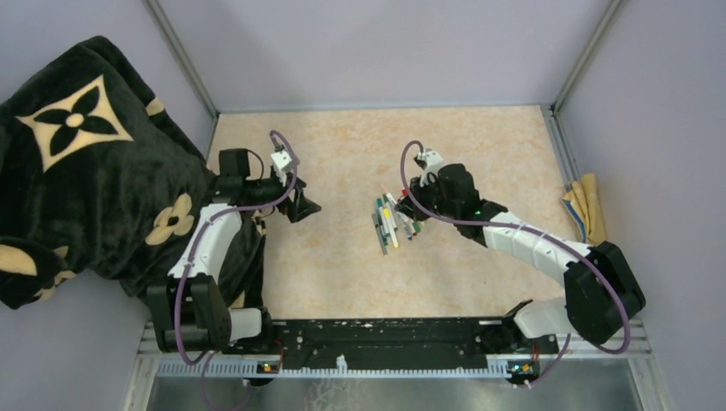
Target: Open the pen caps
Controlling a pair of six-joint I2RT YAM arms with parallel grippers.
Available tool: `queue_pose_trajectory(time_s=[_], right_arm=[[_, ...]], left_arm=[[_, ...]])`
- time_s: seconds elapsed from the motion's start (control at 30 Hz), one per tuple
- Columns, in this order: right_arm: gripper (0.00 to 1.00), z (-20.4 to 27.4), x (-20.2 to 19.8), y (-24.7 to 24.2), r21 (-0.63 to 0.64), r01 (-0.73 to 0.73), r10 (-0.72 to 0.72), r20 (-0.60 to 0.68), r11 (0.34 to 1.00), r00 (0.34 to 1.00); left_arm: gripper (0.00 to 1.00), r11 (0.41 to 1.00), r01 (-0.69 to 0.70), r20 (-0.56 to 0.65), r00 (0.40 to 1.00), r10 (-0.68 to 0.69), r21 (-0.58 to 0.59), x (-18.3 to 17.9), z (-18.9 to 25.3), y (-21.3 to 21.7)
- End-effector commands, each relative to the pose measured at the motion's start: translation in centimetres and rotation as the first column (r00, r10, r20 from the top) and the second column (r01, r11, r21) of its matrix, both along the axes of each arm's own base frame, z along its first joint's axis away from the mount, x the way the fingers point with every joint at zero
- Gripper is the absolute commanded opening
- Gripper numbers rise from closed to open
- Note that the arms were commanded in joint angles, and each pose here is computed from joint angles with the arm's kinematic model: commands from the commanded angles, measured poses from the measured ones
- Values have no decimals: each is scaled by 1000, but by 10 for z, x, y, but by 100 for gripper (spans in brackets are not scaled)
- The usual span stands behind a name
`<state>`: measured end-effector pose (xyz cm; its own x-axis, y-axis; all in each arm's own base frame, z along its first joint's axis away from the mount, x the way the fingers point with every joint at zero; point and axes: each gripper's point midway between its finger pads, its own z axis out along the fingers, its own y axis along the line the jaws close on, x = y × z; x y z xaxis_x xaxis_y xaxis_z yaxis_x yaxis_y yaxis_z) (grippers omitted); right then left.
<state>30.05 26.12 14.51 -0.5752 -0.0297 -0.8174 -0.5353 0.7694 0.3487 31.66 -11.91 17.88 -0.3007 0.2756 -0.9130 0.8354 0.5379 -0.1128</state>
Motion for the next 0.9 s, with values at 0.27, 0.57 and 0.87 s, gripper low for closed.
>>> queue_pose_trajectory(time_s=[0.27, 0.57, 0.87], right_arm=[[0, 34, -53, 78, 247, -486, 522, -104, 838, 847], [0, 24, -74, 102, 301, -585, 649, -192, 753, 736], [0, 26, -76, 113, 323, -600, 673, -208, 732, 710]], left_arm=[[99, 921, 374, 120, 915, -386, 111, -49, -13, -50], [99, 855, 488, 172, 840, -515, 174, -57, -8, -67], [83, 737, 614, 153, 729, -667, 282, -83, -21, -71]])
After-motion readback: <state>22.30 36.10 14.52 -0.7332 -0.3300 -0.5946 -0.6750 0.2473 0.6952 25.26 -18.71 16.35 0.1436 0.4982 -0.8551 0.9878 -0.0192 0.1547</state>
